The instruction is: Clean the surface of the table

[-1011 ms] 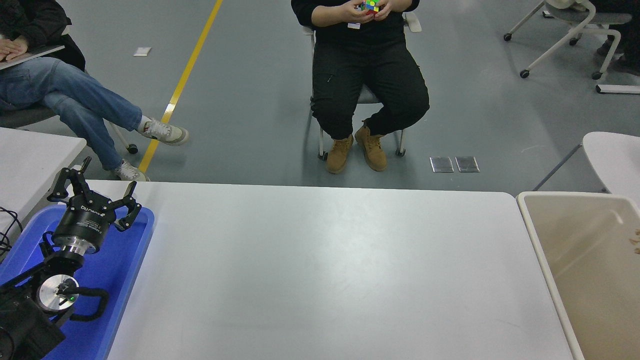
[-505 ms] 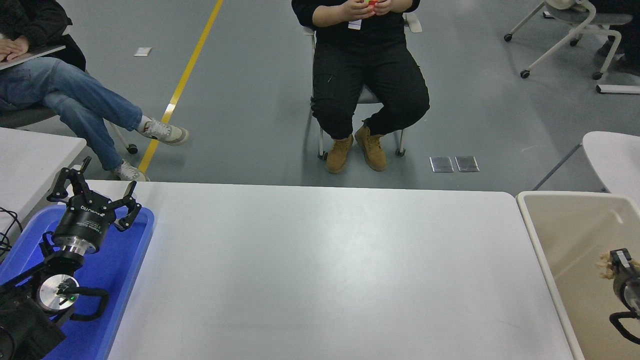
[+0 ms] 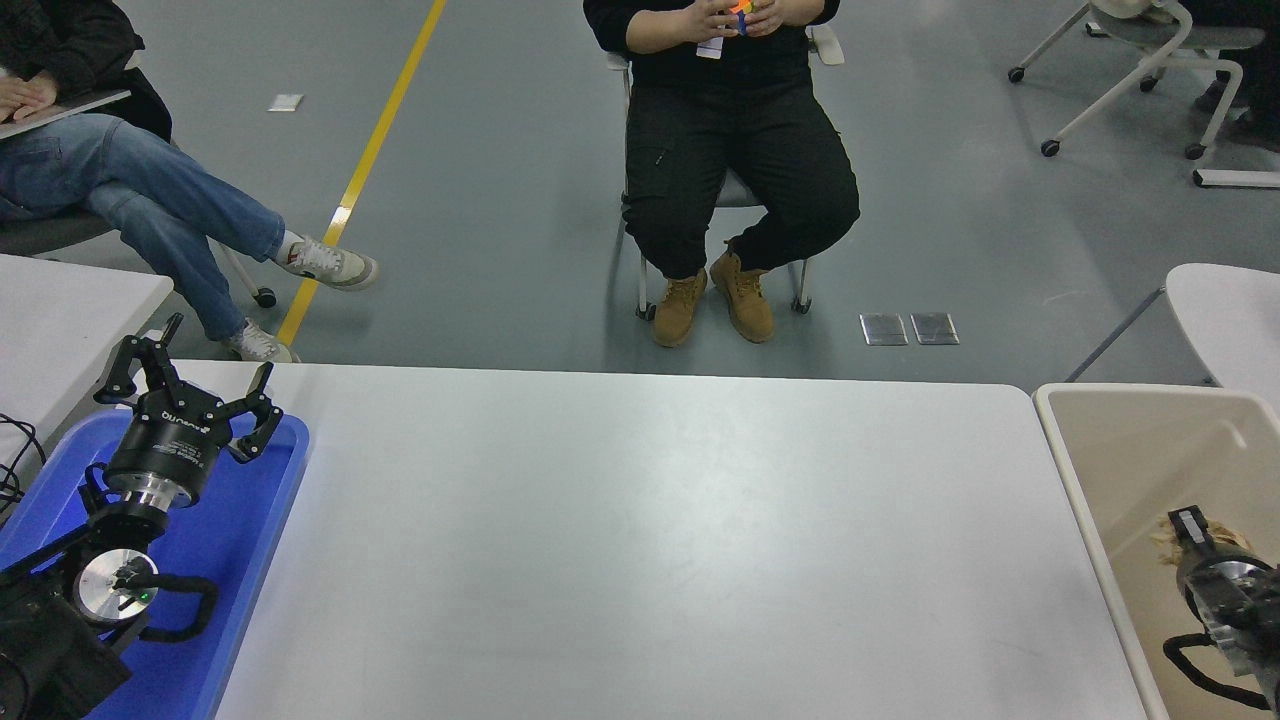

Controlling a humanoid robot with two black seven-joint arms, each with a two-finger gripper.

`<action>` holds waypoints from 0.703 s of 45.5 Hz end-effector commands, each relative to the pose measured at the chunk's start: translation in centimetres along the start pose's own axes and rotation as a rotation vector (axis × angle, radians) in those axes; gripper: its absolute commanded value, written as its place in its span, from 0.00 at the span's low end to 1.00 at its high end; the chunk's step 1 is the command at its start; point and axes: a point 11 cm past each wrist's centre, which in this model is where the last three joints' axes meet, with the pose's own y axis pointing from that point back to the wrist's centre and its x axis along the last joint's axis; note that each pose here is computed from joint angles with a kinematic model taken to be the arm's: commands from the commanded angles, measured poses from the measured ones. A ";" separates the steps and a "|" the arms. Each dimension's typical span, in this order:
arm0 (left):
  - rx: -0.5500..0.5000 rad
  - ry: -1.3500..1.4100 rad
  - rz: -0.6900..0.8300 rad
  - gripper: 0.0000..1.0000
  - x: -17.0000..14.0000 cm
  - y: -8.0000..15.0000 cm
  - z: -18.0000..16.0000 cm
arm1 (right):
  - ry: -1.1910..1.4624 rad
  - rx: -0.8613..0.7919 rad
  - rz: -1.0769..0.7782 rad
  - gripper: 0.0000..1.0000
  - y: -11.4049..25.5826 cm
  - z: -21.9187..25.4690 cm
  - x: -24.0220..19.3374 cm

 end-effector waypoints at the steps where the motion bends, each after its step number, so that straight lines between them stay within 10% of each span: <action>1: 0.000 0.000 0.000 1.00 0.0 0.0 0.0 | 0.005 0.002 0.001 0.00 0.0 -0.1 -0.2; 10: 0.000 0.000 0.000 1.00 0.0 0.0 0.0 | 0.002 0.001 0.015 0.02 0.0 -0.1 0.2; 16: 0.000 0.000 0.000 1.00 0.0 0.0 0.0 | 0.000 0.002 0.071 0.57 0.0 -0.2 1.3; 21: 0.000 0.000 0.000 1.00 0.0 0.0 0.0 | -0.006 -0.005 0.090 0.82 -0.1 0.1 2.0; 32: 0.000 0.000 0.000 1.00 0.0 0.0 0.0 | -0.030 0.000 0.087 0.96 -0.1 -0.2 2.1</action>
